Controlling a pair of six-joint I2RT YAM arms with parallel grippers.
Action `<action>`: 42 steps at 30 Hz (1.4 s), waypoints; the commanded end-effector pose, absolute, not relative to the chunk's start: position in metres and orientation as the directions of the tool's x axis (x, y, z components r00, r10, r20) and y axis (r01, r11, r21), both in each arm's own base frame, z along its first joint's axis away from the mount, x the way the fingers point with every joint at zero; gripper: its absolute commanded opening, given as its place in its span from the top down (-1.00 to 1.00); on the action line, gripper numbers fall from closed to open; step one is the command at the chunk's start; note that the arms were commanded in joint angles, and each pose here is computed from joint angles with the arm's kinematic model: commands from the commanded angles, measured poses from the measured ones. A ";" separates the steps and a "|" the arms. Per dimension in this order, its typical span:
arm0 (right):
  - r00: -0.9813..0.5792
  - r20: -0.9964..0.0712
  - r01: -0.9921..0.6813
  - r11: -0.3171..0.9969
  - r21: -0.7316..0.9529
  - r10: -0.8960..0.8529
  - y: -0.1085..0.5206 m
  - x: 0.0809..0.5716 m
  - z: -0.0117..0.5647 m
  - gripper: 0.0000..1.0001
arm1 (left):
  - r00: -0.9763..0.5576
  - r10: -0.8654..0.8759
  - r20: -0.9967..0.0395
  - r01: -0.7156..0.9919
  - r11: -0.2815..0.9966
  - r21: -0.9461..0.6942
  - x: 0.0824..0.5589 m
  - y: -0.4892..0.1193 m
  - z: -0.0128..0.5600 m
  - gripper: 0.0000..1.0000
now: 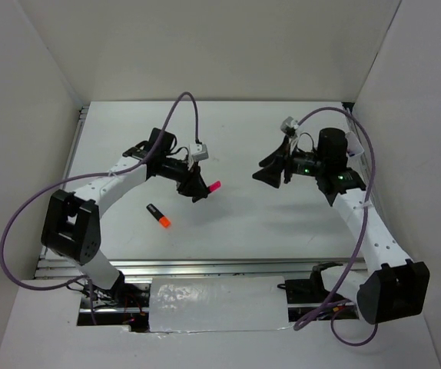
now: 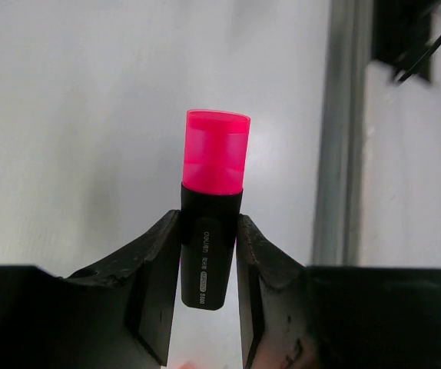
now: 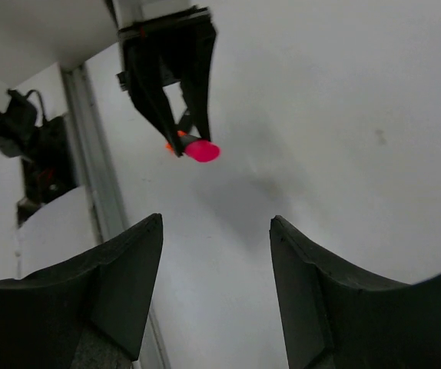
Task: Sort the stationery into containers
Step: Pick up the pen from the center of the board, then place the pen in the storage box.
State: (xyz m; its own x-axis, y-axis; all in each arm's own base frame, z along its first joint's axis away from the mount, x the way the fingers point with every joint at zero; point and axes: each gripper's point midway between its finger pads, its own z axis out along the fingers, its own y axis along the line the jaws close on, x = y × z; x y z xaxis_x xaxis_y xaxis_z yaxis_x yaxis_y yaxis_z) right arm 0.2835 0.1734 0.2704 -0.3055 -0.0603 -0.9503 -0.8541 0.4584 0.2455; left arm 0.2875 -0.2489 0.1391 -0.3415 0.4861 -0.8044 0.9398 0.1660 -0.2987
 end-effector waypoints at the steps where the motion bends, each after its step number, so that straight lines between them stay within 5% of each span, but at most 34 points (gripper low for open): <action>1: -0.355 -0.932 -0.890 0.331 0.314 -0.071 0.213 0.260 0.285 -0.30 | -0.418 0.292 -0.860 0.904 0.045 -0.425 0.267 -0.281 0.205 0.65; 9: -0.571 -0.811 -0.806 0.275 0.524 -0.127 0.260 0.247 0.265 -0.37 | -0.327 0.325 -0.887 0.944 0.062 -0.325 0.259 -0.290 0.215 0.67; 14: -0.540 -0.830 -0.829 0.254 0.498 -0.138 0.273 0.244 0.263 -0.59 | -0.317 0.324 -0.891 0.944 0.022 -0.328 0.249 -0.292 0.220 0.66; 24: -0.529 -0.830 -0.842 0.233 0.487 -0.177 0.284 0.241 0.252 -0.48 | -0.319 0.306 -0.897 0.941 -0.008 -0.338 0.245 -0.295 0.230 0.66; 36: -0.495 -0.853 -0.863 0.206 0.461 -0.166 0.287 0.244 0.256 0.47 | -0.312 0.305 -0.900 0.943 -0.017 -0.332 0.245 -0.295 0.231 0.57; 42: -0.478 -0.867 -0.867 0.232 0.441 -0.142 0.278 0.252 0.262 0.99 | -0.317 0.317 -0.894 0.944 0.009 -0.331 0.249 -0.294 0.226 -0.19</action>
